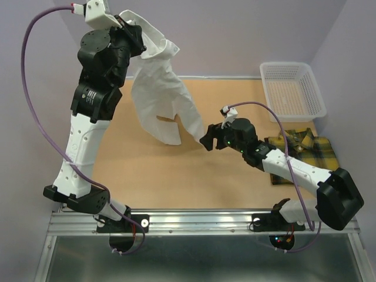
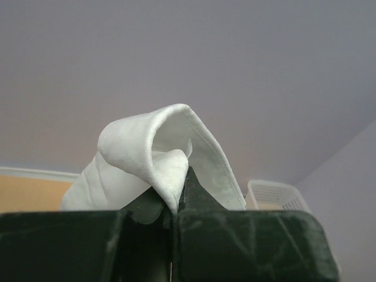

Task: Fold and stack the long sleeve shirts
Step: Flatten the shirt out

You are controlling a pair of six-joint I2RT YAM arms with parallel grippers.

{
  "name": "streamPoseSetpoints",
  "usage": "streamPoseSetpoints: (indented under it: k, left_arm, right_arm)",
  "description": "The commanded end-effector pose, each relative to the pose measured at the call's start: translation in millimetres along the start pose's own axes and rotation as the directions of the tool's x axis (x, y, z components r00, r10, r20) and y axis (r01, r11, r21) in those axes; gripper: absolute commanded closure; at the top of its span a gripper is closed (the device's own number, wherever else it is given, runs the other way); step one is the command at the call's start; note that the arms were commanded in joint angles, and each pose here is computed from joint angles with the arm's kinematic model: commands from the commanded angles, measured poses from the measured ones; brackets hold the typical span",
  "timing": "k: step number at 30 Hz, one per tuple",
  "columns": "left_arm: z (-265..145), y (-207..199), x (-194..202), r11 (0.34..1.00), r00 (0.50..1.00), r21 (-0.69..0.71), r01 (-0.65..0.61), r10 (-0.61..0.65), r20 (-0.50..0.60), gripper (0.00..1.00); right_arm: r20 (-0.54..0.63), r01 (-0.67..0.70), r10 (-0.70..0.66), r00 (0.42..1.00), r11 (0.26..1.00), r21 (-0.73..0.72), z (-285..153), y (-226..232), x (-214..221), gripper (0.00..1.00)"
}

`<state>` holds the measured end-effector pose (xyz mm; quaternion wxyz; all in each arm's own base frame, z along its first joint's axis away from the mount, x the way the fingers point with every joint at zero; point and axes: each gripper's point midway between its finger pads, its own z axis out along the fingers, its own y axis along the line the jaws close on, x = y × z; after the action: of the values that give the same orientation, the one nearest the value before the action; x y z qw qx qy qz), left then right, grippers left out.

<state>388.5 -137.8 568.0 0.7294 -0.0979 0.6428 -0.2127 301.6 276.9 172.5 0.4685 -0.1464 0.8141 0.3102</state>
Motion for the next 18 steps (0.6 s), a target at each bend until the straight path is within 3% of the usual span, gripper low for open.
streamPoseSetpoints:
  k: [1,7,12,18]
  left_arm:
    - [-43,-11,-96,0.999,0.967,0.029,0.015,-0.022,0.253,1.0]
    - [-54,-9,-105,1.0,0.962,0.022,0.019,-0.024,0.273,1.0]
    - [-56,-2,-103,1.0,0.964,-0.01,0.028,-0.025,0.266,1.0]
    - [-57,4,-103,0.999,0.964,-0.04,0.035,-0.024,0.266,1.0]
  right_arm:
    - [0.061,0.018,-0.018,0.998,1.0,-0.002,-2,-1,-9,0.18]
    - [0.038,0.08,-0.078,0.996,0.994,-0.069,14,4,9,0.13]
    - [0.091,0.135,-0.122,0.988,0.978,-0.159,27,28,6,0.0]
    - [0.134,0.239,-0.216,0.967,0.952,-0.193,48,49,14,0.0]
